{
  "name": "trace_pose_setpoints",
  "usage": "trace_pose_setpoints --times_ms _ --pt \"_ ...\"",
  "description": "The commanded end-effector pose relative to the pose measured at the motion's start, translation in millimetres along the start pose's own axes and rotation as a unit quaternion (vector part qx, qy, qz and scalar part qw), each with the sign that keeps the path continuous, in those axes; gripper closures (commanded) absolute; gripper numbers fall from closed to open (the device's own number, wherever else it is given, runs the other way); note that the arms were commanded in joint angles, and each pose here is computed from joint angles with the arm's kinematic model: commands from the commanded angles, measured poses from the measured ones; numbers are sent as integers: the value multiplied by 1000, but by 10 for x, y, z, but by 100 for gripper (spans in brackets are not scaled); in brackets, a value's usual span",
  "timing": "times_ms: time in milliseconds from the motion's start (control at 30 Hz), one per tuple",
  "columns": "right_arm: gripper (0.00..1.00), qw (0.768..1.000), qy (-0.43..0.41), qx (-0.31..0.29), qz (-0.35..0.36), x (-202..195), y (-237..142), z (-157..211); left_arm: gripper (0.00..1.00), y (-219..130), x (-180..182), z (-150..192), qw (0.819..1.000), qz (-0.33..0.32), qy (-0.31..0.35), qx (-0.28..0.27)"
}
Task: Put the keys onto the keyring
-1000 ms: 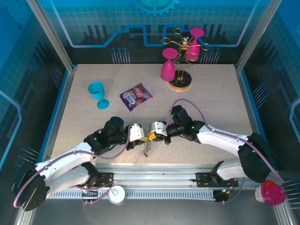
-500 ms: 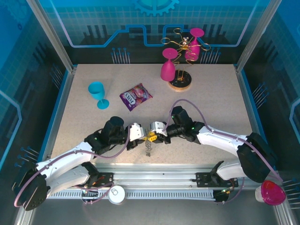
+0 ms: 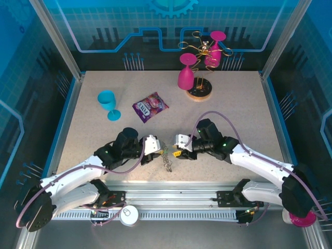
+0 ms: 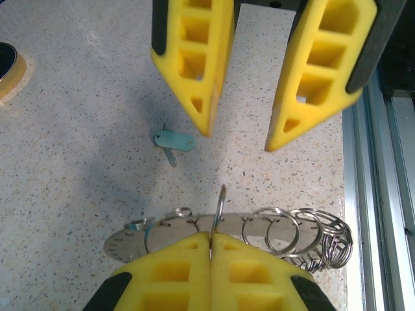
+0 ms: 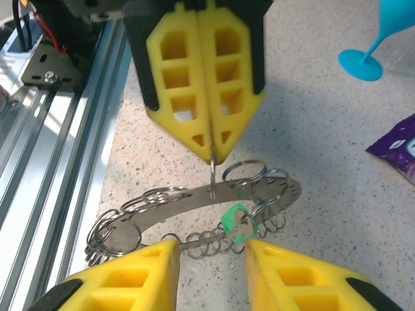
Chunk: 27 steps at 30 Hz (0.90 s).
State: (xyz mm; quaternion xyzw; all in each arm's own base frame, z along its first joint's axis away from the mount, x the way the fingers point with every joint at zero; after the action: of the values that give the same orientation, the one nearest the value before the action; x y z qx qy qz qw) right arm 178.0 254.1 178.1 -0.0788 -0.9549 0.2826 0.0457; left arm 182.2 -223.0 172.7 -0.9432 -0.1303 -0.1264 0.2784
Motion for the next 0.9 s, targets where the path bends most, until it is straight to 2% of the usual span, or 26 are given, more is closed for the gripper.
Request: trace_pose_setpoints --times_ms 0,367,867 --pt "69 1000 -10 18 -12 28 32 -57 100 -15 43 -106 1000 6 5 0" --pt "72 999 -19 3 -28 25 197 -204 100 10 29 -131 1000 25 11 0" --pt "86 999 -17 -11 -24 13 249 -264 100 3 -11 -144 999 42 12 -1"
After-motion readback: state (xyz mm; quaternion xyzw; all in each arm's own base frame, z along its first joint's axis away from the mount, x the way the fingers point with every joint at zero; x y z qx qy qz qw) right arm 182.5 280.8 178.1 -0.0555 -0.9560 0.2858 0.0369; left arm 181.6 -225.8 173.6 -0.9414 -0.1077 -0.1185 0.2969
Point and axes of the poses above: each hand's point on the last joint's axis, 136 mm out from that joint toward the fingers, its own y axis out along the fingers, its own x axis along the line the jaws close on, z = x × y, the point moved 4 cm from there along -y, back along the fingers, and after that the axes turned 13 degrees about y, right-handed, at the moved point
